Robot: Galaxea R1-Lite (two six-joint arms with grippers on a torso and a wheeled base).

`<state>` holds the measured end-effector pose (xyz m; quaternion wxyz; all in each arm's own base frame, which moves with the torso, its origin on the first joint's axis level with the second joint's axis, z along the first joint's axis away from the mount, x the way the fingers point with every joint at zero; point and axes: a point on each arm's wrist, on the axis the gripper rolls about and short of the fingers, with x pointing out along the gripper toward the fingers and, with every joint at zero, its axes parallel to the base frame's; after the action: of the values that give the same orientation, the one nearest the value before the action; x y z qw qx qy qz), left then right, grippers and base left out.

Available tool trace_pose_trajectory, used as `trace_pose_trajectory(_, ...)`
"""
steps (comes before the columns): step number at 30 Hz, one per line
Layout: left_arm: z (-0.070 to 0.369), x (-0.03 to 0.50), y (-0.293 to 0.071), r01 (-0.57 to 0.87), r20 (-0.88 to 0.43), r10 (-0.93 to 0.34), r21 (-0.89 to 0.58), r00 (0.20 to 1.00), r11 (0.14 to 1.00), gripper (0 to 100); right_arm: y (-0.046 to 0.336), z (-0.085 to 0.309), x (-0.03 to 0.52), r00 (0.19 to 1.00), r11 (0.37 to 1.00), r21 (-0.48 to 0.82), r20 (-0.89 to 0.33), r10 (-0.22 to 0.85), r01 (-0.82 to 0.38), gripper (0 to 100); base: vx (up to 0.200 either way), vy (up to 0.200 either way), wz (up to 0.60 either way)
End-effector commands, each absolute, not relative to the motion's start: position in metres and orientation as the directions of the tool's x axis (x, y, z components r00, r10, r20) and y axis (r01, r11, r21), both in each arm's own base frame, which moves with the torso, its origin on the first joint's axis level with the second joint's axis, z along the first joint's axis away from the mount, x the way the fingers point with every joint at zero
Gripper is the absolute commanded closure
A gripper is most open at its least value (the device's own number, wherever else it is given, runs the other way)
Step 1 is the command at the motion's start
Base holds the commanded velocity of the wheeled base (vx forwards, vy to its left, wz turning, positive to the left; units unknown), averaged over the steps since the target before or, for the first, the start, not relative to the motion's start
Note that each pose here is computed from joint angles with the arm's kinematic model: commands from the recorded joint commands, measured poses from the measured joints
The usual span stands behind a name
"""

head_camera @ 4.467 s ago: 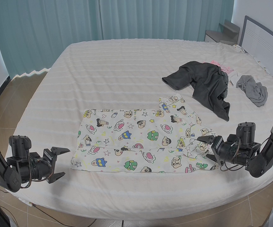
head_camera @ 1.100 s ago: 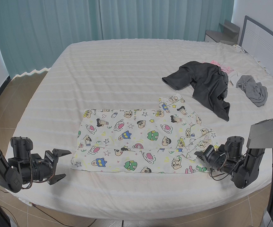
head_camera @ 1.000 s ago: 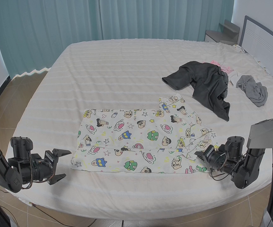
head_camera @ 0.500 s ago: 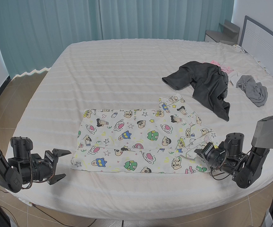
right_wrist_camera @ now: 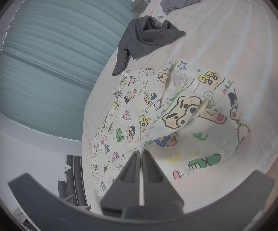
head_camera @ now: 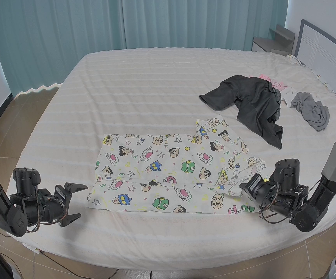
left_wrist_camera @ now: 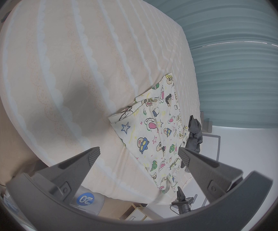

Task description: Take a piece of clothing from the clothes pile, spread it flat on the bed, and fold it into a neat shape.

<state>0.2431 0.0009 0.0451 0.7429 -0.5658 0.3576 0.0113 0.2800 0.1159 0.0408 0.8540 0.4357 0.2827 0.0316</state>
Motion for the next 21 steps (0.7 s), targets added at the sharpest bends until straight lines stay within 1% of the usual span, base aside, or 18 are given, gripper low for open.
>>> trace_pose_trajectory(1, 0.045, 0.243, 0.001, -0.421, -0.543, -0.388, -0.833, 0.745, 0.359, 0, 0.12, 0.041, 0.271, 0.831, 0.63, 0.752, -0.466, 0.302, 0.193, 100, 0.0, 0.0, 0.0)
trace_pose_trajectory(9, 0.045, 0.243, 0.001, -0.422, -0.544, -0.388, -0.833, 0.744, 0.359, 0, 0.126, 0.021, 0.254, 0.782, 0.67, 0.706, -0.542, 0.306, 0.227, 100, 0.0, 0.0, 0.0)
trace_pose_trajectory(12, 0.045, 0.243, 0.001, -0.422, -0.544, -0.388, -0.833, 0.744, 0.359, 0, 0.127, 0.011, 0.253, 0.777, 0.687, 0.678, -0.57, 0.268, 0.26, 100, 0.0, 0.0, 0.0)
trace_pose_trajectory(15, 0.045, 0.243, 0.001, -0.422, -0.544, -0.388, -0.833, 0.744, 0.359, 0, 0.13, 0.005, 0.252, 0.772, 0.701, 0.659, -0.585, 0.25, 0.273, 100, 0.0, 0.0, 0.0)
trace_pose_trajectory(21, 0.045, 0.243, 0.001, -0.423, -0.545, -0.388, -0.832, 0.743, 0.359, 0, 0.135, 0.004, 0.25, 0.766, 0.706, 0.657, -0.588, 0.259, 0.266, 100, 0.0, 0.0, 0.0)
